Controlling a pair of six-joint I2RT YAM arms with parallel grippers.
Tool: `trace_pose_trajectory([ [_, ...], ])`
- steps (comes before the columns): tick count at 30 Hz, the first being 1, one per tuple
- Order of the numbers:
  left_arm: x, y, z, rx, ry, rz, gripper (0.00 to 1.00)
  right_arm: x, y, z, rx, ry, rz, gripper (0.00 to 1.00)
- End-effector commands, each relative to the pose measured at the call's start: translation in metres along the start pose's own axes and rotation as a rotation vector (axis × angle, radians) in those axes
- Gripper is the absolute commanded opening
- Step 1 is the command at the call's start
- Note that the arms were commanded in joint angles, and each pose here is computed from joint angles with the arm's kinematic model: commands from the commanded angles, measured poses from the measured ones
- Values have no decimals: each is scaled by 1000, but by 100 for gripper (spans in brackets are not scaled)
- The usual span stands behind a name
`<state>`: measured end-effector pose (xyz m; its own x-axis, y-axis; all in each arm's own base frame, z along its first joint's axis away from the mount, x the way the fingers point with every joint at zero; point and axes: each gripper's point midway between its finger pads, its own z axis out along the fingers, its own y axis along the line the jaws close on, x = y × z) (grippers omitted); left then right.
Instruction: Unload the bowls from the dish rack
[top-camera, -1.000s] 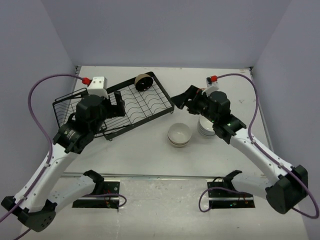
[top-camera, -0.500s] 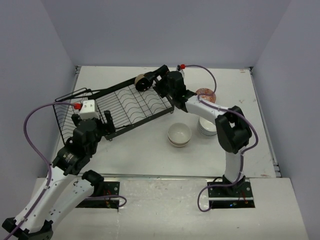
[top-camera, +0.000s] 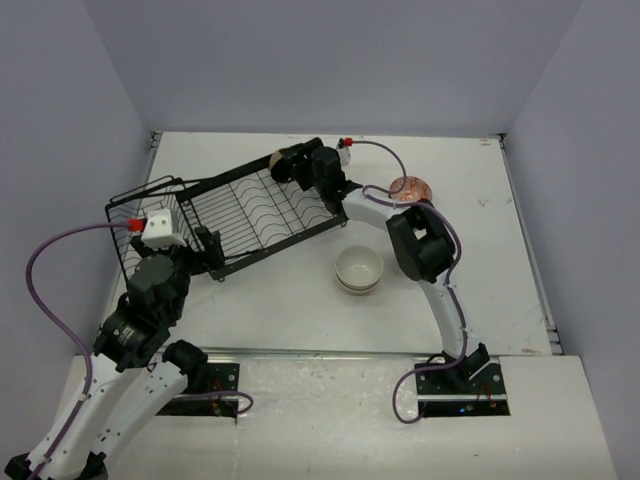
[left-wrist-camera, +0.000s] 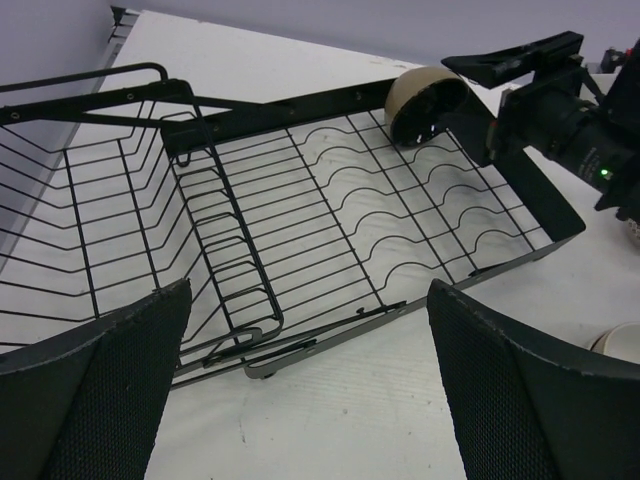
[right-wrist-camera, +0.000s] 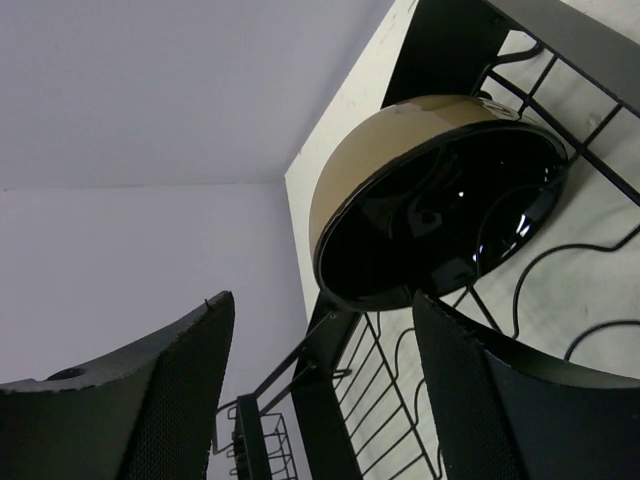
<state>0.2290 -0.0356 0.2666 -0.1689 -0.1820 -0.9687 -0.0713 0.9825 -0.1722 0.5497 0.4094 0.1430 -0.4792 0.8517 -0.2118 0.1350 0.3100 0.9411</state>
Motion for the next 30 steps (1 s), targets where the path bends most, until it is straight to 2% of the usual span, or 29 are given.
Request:
trace_pose_trajectory([
  [1,-7,-5,0,34,-35,-16,100,1,31,15,-119,-15,57,70],
  [7,-5,-12,0,70,-27,-13,100,4,33,34,-140,-23,21,67],
  [11,-5,-14,-1,81,-27,-12,100,4,29,43,-142,-31,17,60],
  [15,-6,-14,-2,84,-31,-14,100,7,28,45,-165,-27,25,38],
  [21,-6,-15,-1,93,-30,-11,100,14,24,41,-187,-15,39,21],
  [23,-5,-16,-1,94,-27,-10,100,15,20,42,-190,-6,38,18],
  [26,-5,-16,-1,94,-27,-10,100,17,15,42,-196,6,42,3],
  [30,-4,-15,-1,93,-25,-7,100,20,22,38,-249,26,45,0],
])
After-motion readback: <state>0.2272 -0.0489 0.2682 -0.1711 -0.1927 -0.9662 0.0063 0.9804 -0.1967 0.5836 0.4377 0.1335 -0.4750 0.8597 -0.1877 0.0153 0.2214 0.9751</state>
